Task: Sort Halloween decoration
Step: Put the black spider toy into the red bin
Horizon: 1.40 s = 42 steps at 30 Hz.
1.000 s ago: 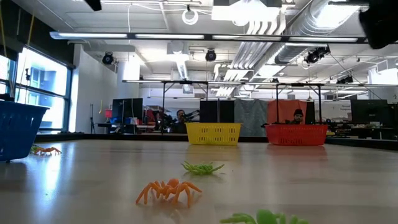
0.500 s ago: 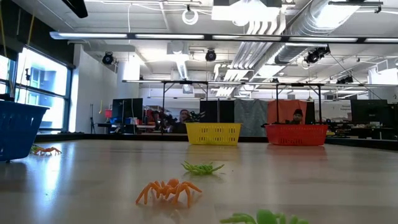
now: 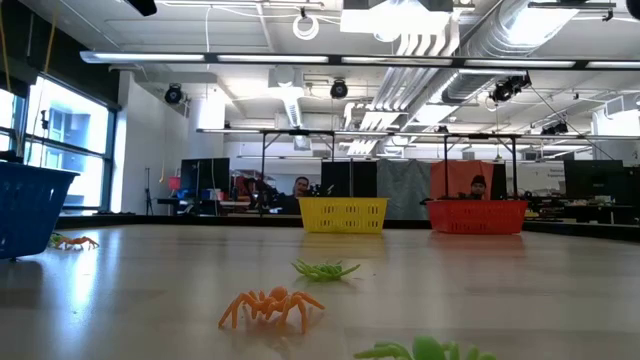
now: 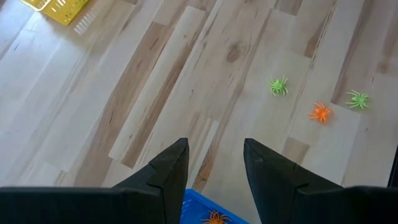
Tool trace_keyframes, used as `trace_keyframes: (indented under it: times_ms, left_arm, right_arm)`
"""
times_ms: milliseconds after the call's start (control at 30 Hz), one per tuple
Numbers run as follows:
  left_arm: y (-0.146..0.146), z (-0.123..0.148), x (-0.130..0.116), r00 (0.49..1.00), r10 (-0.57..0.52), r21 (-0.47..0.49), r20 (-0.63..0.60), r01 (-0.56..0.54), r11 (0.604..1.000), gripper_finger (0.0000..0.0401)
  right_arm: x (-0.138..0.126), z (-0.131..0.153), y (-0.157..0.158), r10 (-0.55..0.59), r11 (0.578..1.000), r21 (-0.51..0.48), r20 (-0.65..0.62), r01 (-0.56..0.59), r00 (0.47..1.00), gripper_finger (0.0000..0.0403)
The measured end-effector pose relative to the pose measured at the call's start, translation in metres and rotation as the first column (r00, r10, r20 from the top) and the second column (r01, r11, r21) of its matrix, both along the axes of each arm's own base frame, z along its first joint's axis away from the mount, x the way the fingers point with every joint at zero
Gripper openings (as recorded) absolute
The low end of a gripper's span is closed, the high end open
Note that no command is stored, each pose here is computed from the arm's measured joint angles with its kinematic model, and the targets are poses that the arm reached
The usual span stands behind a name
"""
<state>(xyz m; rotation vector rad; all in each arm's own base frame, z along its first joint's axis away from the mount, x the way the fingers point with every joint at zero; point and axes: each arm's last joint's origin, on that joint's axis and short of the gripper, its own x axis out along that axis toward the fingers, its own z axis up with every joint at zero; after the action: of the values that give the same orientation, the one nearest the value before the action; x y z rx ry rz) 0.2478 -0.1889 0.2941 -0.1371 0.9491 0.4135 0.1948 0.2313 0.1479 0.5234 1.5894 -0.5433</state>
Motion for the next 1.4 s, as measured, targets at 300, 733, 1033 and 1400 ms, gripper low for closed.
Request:
trace_keyframes:
  times_ms: [300,733,1033,1400]
  left_arm:
    - [0.0,0.0,0.0,1.0,0.0,0.001,0.0,0.0,1.0,0.0142]
    - [0.0,0.0,0.0,1.0,0.002,0.009,0.007,-0.003,1.0,0.0142]
    - [0.0,0.0,0.0,1.0,0.001,0.009,0.006,-0.001,1.0,0.0142]
    - [0.0,0.0,0.0,1.0,0.002,0.01,0.006,-0.002,1.0,0.0142]
  right_arm:
    - [-0.007,-0.025,-0.011,-0.019,0.996,0.092,-0.011,0.02,1.0,0.0124]
    - [0.003,-0.027,-0.021,0.036,0.989,0.143,-0.057,-0.028,0.998,0.0015]
    - [0.001,-0.015,-0.024,0.027,0.986,0.164,-0.037,-0.021,0.999,0.0003]
    - [-0.011,0.04,-0.046,-0.077,0.993,0.101,0.172,0.06,0.982,0.0]
